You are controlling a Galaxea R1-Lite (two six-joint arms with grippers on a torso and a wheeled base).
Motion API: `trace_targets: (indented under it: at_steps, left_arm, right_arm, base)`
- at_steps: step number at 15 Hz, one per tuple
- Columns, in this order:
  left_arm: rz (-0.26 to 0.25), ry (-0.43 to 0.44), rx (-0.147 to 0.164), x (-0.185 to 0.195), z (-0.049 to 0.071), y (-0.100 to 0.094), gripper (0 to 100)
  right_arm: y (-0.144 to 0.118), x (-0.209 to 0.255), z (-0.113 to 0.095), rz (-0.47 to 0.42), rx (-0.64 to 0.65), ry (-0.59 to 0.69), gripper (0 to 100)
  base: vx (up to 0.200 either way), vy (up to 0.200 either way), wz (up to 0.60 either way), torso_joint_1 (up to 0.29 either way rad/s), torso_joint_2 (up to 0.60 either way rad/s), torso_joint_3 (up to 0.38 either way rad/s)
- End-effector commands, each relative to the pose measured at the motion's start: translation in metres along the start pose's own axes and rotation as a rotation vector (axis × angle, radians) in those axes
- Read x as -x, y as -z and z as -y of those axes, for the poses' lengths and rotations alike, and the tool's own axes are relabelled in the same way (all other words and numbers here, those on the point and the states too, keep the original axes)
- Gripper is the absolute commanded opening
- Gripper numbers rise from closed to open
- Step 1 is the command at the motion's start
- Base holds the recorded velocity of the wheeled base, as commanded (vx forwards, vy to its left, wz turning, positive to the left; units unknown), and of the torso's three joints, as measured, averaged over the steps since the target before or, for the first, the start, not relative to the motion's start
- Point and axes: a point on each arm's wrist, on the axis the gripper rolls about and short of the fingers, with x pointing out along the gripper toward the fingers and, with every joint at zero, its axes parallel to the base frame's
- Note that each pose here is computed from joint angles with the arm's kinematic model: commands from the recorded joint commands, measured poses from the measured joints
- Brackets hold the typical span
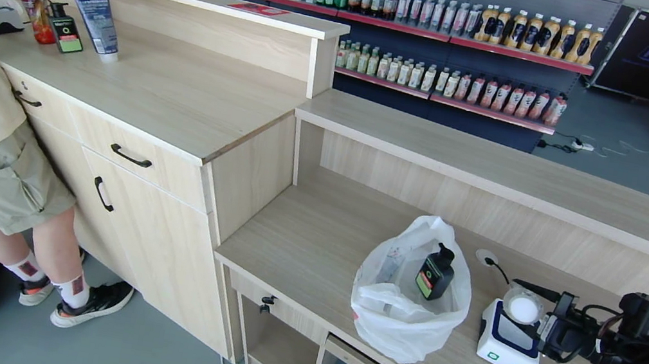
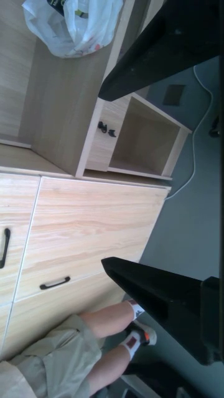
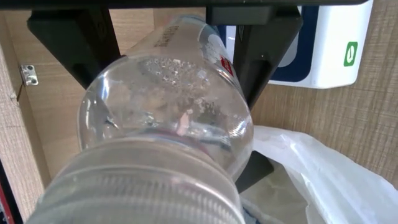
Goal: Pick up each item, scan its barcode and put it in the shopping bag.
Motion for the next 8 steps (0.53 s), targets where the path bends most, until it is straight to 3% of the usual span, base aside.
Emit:
trace_targets:
  at_steps: [1, 4, 6, 8]
  left_arm:
    - [0.000, 0.000, 0.000, 0.000, 0.000, 0.000, 100]
    - [0.000, 0.000, 0.000, 0.000, 0.000, 0.000, 100]
    - [0.000, 0.000, 0.000, 0.000, 0.000, 0.000, 100]
    - [0.000, 0.000, 0.000, 0.000, 0.000, 0.000, 100]
  right_arm:
    - [0.000, 0.000, 0.000, 0.001, 0.002, 0.001, 0]
    - [-0.002, -0.001, 0.006, 0.005, -0.038, 0.011, 0]
    - [-0.014, 0.000, 0.027, 0.024, -0.074, 0.043, 0]
    - [-0.062, 0.023, 0.073, 0.042, -0.301, 0.082, 0]
  base:
    - [0.000, 0.000, 0.00, 0.000, 0.00, 0.000]
    - [0.000, 0.000, 0.00, 0.000, 0.00, 0.000]
    - [0.000, 0.000, 0.00, 0.000, 0.00, 0.000]
    - [0.000, 0.000, 0.00, 0.000, 0.00, 0.000]
